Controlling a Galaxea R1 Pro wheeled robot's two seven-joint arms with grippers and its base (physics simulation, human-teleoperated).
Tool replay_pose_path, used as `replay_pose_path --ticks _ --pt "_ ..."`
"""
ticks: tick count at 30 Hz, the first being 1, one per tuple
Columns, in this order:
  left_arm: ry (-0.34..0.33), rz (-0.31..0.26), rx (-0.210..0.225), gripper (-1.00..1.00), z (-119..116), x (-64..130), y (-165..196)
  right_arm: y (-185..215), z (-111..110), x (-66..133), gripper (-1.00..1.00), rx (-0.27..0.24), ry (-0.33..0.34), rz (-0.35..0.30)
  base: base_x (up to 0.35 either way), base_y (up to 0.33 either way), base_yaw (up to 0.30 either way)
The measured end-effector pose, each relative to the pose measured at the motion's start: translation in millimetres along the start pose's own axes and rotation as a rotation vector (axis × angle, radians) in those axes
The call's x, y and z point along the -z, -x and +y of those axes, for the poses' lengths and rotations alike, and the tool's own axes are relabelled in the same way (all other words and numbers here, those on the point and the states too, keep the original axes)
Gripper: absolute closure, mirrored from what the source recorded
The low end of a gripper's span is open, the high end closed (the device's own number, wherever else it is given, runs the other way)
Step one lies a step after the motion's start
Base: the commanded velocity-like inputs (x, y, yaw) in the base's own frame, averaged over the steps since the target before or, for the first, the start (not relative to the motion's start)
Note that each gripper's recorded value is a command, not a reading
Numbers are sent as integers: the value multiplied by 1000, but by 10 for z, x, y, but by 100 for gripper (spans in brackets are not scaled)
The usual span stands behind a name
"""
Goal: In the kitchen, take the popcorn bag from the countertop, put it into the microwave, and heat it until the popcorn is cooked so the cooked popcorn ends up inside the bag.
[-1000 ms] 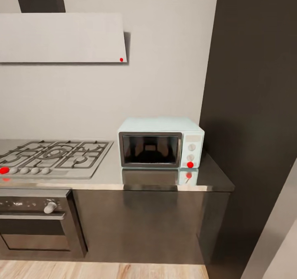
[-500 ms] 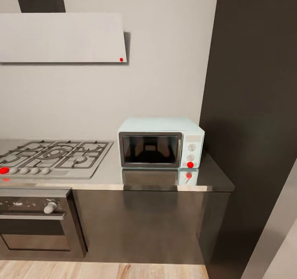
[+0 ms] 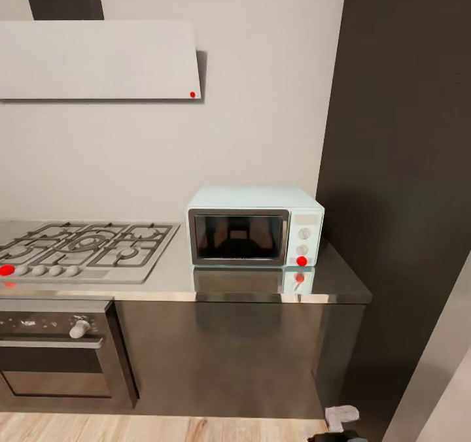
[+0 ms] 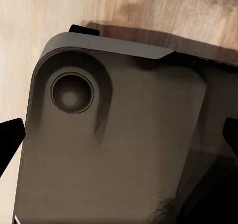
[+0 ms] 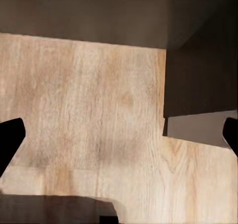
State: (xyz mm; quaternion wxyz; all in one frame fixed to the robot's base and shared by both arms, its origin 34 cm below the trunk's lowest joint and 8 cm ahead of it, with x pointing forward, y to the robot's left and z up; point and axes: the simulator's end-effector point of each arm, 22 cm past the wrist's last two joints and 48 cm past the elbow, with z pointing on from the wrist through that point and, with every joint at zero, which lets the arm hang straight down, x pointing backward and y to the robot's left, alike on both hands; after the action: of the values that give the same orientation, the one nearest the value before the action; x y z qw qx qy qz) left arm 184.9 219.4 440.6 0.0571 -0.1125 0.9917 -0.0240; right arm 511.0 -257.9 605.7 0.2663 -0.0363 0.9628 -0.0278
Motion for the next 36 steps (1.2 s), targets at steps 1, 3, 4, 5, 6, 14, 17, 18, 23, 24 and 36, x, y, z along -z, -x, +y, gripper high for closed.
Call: replay_pose_path --ticks 1,3,4,5,6,14,17,18,23,24,36 --pt "0 0 -1 -100 0 0 -1 270 65 35 -100 11 10 -19 0 0 0" --pt "0 1 -3 -100 0 0 -5 636 139 89 -100 20 20 -46 0 0 0" --pt "0 1 -5 -100 -1 0 -6 851 206 127 -100 21 29 -63 0 0 0" --pt "0 1 -6 -100 -1 0 -5 1001 248 157 -100 21 34 -80 0 0 0" --pt "0 1 -6 -100 -1 0 -5 1153 276 191 -100 21 37 -99 0 0 0" --pt "0 0 -4 -100 -1 0 -2 2515 95 1147 -100 -6 -1 -275 0 0 0" --pt "0 0 -4 -100 -1 0 -2 3056 14 1485 -100 -14 -13 -334 0 0 0" --pt "0 0 -4 -100 -1 0 -2 3199 -4 1571 -100 -16 -15 -351 0 0 0" --pt "0 1 -5 -100 -1 0 -6 4101 -93 2168 -100 -24 -24 -497 0 0 0" --pt "0 1 -5 -100 0 1 -9 4272 -107 2300 -100 -25 -26 -528 0 0 0" --pt "-6 0 -14 -100 -13 1 -10 4934 -150 2550 -100 -65 -102 -829 0 0 0"
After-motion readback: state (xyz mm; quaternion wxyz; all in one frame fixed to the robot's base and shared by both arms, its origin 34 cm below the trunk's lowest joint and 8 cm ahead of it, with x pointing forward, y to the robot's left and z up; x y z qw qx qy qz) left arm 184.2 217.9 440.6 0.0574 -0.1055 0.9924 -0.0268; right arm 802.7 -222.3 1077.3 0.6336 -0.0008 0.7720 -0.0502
